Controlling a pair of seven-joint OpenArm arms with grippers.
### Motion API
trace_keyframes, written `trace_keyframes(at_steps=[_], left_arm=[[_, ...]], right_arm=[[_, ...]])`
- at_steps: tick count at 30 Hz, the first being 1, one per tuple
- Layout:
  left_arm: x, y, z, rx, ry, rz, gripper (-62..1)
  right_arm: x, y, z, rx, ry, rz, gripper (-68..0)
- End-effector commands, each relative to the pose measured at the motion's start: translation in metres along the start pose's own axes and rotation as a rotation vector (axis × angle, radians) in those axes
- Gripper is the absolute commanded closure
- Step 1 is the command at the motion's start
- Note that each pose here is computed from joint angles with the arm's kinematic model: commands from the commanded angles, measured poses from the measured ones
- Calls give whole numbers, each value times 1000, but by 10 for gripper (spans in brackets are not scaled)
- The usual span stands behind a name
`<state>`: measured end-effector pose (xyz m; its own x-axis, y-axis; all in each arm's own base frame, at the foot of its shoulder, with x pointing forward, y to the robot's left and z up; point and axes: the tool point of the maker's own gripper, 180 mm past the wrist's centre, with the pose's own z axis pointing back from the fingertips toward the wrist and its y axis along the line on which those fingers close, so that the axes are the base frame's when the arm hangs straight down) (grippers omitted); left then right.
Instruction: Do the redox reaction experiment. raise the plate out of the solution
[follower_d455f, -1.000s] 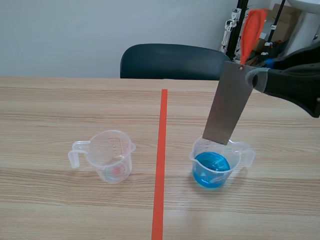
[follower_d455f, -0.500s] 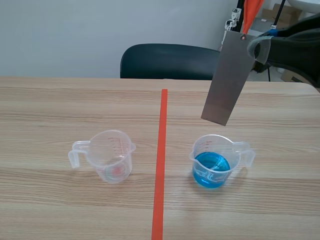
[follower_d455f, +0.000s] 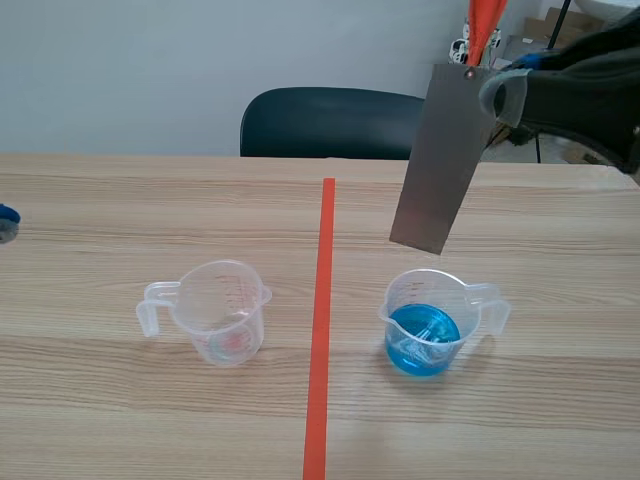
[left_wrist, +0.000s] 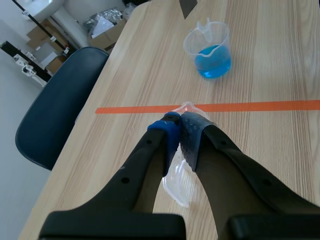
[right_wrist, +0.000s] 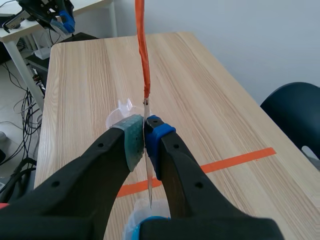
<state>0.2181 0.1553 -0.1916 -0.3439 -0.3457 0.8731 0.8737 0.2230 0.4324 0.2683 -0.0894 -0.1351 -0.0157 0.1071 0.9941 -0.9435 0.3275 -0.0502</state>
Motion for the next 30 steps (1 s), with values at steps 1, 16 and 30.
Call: trace_keyframes(at_steps=[1,16,30], left_arm=[[3,5,-2,22,-21,-2,-27],[-14,-2,-70,-53,4,-3,-28],[-8,7,-137,-129,-10,-53,-28]], right_arm=[[17,-3,1,3,-40,21,-6],[4,-3,1,5,37,21,-6],[4,-5,1,-3,36,-3,-6]])
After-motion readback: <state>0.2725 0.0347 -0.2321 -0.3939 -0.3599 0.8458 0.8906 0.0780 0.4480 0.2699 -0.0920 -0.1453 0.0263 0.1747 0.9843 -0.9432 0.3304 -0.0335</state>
